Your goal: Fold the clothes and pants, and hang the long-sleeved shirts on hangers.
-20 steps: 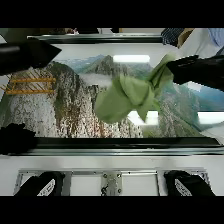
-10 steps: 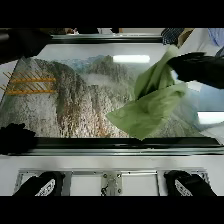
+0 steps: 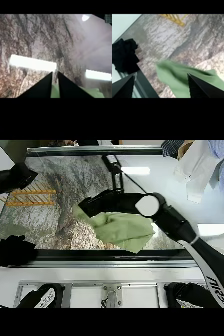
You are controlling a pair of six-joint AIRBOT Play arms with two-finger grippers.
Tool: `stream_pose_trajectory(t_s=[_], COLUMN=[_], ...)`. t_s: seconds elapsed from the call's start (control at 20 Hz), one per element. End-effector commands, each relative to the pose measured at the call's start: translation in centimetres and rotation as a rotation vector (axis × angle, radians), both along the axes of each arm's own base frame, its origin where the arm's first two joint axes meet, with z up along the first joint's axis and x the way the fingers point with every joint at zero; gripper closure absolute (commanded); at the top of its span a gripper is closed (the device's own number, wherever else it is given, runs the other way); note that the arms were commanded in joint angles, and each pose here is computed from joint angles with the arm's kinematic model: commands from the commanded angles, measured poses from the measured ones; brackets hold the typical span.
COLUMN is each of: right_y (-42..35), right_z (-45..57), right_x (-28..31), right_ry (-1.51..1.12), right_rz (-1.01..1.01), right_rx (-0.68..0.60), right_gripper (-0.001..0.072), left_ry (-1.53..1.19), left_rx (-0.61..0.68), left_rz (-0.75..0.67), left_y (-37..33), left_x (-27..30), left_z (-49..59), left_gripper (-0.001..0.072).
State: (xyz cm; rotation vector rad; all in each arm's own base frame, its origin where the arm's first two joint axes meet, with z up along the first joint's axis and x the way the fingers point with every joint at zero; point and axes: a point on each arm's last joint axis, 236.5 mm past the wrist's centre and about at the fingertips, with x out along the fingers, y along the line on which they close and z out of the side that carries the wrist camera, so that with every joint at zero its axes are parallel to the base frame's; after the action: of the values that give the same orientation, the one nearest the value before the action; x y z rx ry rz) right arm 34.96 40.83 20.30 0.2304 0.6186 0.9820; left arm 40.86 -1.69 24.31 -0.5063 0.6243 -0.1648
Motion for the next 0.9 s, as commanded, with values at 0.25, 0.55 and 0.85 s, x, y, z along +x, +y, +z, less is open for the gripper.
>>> stream_pose_trajectory(t_s=[0.25, 0.55, 0.85], right_y=[-14.5, -30.7, -39.8], right_z=[1.0, -7.4, -14.4], right_x=[6.1, 2.7, 0.3], right_ry=[-0.108, 0.162, 0.439], right_rz=[-0.195, -0.448, -0.695], right_rx=[-0.221, -0.487, -0.464], right_gripper=[0.001, 0.001, 0.001], left_ry=[0.333, 0.525, 0.659], left_rx=[-0.039, -0.039, -0.111], left_rz=[-0.061, -0.166, -0.04], left_y=[-1.9, -7.9, -2.5], left_x=[-6.0, -5.4, 0.6], left_z=[-14.2, -25.3, -30.0], left_gripper=[0.0009, 0.001, 0.001])
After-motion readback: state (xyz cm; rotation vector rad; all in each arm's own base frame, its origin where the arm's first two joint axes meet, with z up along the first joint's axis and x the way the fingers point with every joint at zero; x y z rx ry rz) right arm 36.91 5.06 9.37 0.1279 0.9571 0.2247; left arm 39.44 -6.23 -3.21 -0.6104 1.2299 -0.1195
